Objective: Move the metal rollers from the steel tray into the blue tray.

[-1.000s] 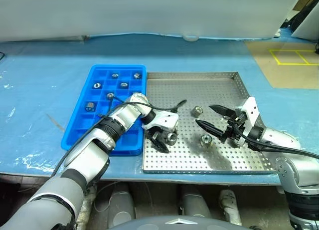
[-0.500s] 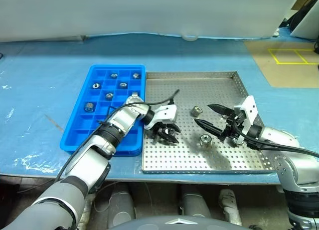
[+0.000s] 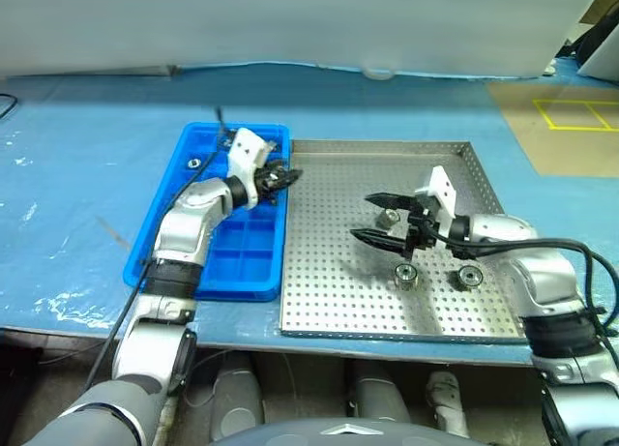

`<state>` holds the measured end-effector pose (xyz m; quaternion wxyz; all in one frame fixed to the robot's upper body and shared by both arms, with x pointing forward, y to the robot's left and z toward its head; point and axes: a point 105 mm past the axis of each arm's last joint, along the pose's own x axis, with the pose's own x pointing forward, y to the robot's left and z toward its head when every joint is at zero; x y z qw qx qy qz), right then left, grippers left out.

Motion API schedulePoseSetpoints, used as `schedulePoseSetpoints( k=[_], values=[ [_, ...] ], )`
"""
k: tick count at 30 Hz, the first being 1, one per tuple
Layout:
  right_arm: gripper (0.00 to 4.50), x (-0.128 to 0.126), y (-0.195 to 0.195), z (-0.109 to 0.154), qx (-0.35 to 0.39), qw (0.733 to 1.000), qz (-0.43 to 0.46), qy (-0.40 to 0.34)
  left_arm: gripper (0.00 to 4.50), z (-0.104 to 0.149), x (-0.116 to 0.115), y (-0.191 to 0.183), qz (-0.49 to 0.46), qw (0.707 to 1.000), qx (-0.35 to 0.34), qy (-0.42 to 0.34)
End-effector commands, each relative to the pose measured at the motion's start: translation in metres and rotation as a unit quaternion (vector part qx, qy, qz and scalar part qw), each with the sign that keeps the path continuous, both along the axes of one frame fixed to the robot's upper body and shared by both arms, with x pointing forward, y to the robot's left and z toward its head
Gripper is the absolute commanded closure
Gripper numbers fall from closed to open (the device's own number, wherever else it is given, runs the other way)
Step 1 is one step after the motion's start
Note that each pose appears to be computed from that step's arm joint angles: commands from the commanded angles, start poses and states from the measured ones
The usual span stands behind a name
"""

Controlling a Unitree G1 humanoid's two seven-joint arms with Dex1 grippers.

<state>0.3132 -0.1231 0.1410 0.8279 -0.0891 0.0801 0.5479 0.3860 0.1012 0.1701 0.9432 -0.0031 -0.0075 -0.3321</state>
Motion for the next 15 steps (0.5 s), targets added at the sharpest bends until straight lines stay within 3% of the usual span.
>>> schedulePoseSetpoints(
  k=[1, 6, 11, 15],
  values=[
    [0.00, 0.007, 0.013, 0.004, -0.004, 0.999, 0.043, -0.017, 2.79, 0.037, -0.014, 0.026, 0.088, 0.993, -0.061, -0.057],
    [0.00, 0.018, 0.026, 0.000, -0.008, 0.997, 0.082, -0.013, 2.79, 0.033, -0.052, 0.062, 0.191, 0.977, -0.064, -0.064],
    [0.00, 0.020, 0.038, -0.003, -0.002, 0.993, 0.116, -0.008, 2.79, 0.006, -0.095, 0.095, 0.285, 0.957, -0.025, -0.039],
    [0.00, 0.020, 0.048, -0.004, 0.000, 0.990, 0.142, -0.006, 2.79, -0.013, -0.115, 0.108, 0.329, 0.944, -0.003, -0.014]
  ],
)
